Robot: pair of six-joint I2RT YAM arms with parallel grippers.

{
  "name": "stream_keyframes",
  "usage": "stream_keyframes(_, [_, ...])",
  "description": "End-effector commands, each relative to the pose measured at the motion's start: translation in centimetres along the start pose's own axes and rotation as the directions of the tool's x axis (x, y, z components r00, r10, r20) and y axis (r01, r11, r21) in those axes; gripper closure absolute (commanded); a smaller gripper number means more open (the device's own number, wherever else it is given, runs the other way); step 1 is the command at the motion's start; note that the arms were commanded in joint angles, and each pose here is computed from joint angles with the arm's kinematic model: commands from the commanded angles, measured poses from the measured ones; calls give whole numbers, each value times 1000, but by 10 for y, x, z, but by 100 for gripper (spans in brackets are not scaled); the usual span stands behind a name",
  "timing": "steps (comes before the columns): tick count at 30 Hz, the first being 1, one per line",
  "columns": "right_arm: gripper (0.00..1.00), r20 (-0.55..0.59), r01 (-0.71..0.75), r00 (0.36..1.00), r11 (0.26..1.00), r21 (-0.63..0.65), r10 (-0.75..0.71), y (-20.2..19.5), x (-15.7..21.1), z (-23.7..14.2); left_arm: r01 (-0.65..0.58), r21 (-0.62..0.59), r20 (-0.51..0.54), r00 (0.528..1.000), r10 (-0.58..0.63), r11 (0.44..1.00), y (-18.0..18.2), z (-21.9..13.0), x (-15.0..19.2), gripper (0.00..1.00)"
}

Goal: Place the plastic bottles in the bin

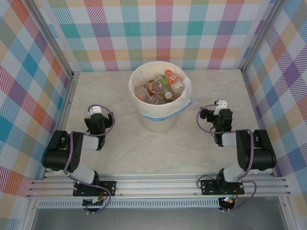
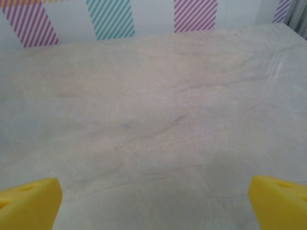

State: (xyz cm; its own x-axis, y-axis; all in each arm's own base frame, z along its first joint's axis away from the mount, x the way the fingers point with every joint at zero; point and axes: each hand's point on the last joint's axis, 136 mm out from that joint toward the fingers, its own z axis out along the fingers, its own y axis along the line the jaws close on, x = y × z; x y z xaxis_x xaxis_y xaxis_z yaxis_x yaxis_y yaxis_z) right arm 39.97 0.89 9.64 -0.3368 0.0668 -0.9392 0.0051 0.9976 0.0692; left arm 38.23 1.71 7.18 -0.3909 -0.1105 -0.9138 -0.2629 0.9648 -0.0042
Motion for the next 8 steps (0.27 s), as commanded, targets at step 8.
stream_keyframes(8, [0, -18, 19, 1000, 1000, -10, -19, 2, 4, -1, 6, 0, 52, 999, -6, 1000, -2, 1, -15, 0])
